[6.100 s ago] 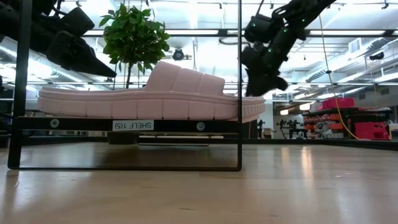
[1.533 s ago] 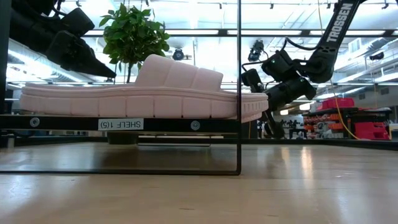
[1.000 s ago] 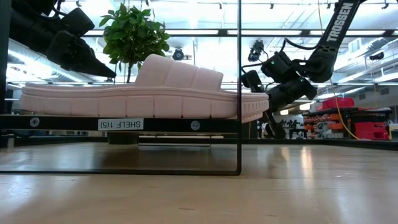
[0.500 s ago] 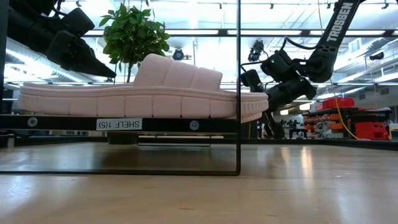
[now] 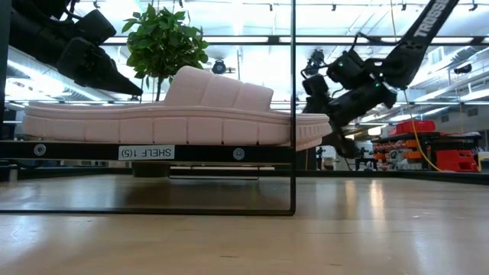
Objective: Pick and place slides into the shelf
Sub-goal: Put the black slipper on the shelf, then return to Home Position
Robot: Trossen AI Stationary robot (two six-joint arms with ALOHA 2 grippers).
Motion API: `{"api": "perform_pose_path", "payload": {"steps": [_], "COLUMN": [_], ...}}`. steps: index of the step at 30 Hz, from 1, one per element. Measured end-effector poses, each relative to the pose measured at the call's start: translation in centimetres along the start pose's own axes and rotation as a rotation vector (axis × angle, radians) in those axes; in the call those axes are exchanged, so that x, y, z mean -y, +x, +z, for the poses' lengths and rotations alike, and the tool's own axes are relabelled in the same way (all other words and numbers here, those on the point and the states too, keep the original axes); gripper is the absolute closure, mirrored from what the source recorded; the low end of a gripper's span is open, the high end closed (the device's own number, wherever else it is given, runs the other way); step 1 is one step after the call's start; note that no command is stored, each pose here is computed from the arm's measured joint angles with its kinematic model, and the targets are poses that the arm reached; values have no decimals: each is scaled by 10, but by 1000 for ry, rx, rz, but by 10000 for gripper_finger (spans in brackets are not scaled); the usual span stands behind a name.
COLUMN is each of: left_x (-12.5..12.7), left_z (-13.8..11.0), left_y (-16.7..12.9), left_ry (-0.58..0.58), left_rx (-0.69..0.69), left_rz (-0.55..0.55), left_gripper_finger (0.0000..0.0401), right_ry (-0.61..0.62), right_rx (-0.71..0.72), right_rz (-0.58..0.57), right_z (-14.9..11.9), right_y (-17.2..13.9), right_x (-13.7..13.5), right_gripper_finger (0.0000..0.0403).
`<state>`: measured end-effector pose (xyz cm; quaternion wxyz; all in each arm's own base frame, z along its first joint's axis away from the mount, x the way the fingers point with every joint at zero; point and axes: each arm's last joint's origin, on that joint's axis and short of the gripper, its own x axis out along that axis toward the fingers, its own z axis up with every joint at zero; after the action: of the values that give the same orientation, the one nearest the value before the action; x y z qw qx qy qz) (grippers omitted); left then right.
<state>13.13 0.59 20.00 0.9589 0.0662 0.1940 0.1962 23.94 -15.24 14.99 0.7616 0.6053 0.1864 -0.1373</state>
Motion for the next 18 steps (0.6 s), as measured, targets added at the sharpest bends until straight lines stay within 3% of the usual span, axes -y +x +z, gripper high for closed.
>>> {"api": "perform_pose_path", "payload": {"steps": [6, 11, 14, 18], "left_x": [0, 0, 0, 0], "left_z": [0, 0, 0, 0], "left_y": [0, 0, 0, 0], "left_ry": [-1, -1, -1, -4], "left_rx": [0, 0, 0, 0], "left_rz": [0, 0, 0, 0], "left_gripper_finger": [369, 365, 369, 377], "right_ry": [-39, -196, -323, -503], "right_rx": [15, -2, -31, -64], "right_rz": [-184, -246, -235, -176], "right_z": [-4, -14, -28, -47], "right_y": [-34, -57, -61, -61], "right_x": [0, -11, -24, -42], "right_gripper_finger": [144, 164, 223, 361]}}
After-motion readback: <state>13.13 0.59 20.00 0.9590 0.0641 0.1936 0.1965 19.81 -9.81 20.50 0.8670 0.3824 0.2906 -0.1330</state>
